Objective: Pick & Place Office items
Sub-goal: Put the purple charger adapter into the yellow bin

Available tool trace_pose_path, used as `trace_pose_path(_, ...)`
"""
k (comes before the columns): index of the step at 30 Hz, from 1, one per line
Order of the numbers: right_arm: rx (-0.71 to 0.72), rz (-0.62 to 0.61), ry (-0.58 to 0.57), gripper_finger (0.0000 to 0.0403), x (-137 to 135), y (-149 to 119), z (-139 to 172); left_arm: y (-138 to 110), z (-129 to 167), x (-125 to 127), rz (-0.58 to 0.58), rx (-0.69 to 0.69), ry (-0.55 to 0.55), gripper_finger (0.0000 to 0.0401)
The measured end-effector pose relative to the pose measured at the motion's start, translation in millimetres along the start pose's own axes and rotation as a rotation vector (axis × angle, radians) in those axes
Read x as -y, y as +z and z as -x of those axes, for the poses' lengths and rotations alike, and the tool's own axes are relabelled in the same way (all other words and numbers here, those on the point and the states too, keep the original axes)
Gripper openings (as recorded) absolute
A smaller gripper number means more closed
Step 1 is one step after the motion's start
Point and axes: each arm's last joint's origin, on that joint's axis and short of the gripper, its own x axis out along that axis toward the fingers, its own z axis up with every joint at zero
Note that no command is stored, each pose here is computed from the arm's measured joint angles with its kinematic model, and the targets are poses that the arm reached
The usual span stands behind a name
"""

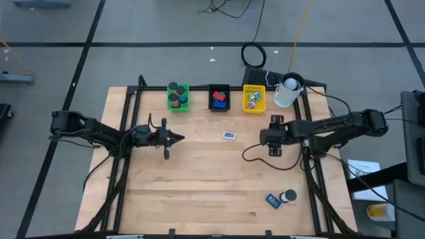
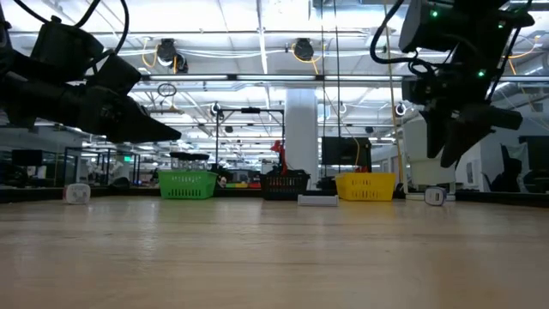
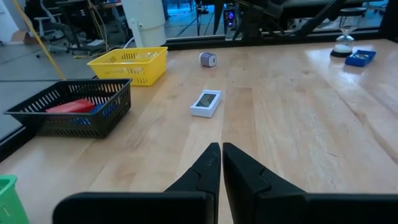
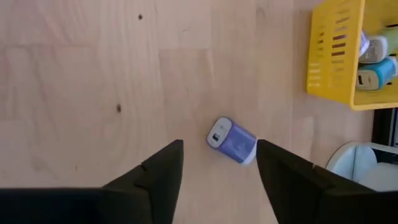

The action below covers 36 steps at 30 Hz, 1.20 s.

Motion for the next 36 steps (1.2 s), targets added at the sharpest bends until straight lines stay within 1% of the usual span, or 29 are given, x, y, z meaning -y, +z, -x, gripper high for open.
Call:
trace_pose_path(2, -0.003, -0.012, -0.004, 0.0193, 2.1, 0.1, -0.9, -0.1, 0.0, 0.0, 0.000, -0.001, 0.000, 0.0026)
trace_pose_path(4, -0.007, -0.018, -0.016, 0.0198, 4.2, 0.0, -1.6, -0.1, 0.0, 0.0, -0.002, -0.001, 0.000, 0.0026)
trace_pose_path(8, -0.017, 0.004, -0.035, 0.0233, 7.6, -0.5, -3.6, -0.3, 0.0, 0.0, -0.001, -0.003, 0.000, 0.0026)
trace_pose_path(11, -0.054, 0.022, -0.037, 0.0262, 9.7, 0.9, -10.7, -0.2, -0.1, 0.0, -0.004, -0.002, 0.000, 0.0026)
trace_pose_path(13, -0.090, 0.049, -0.036, 0.0278, 10.6, 2.2, -18.0, -0.2, -0.1, 0.0, -0.003, -0.002, 0.000, 0.0026)
trace_pose_path(16, -0.153, 0.138, -0.037, 0.0290, 10.6, 4.4, -31.0, -0.2, -0.1, 0.1, -0.004, -0.003, 0.000, 0.0026)
trace_pose_path(20, -0.218, 0.272, -0.062, 0.0290, 11.9, 6.0, -43.6, -1.3, -0.1, 0.1, -0.005, -0.014, -0.001, 0.0026)
trace_pose_path(22, -0.226, 0.306, -0.058, 0.0286, 12.7, 7.3, -48.0, -1.4, -0.1, 0.1, -0.005, -0.015, -0.001, 0.0026)
trace_pose_path(27, -0.230, 0.324, -0.048, 0.0273, 15.0, 10.9, -57.7, -1.3, -0.1, 0.1, -0.005, -0.015, -0.001, 0.0026)
trace_pose_path(32, -0.263, 0.333, 0.011, 0.0260, 14.5, 9.7, -66.0, -1.4, -0.1, 0.1, -0.005, -0.015, -0.001, 0.0026)
trace_pose_path(36, -0.290, 0.327, 0.017, 0.0247, 16.5, 8.4, -70.1, -1.4, -0.1, 0.1, -0.005, -0.015, -0.001, 0.0026)
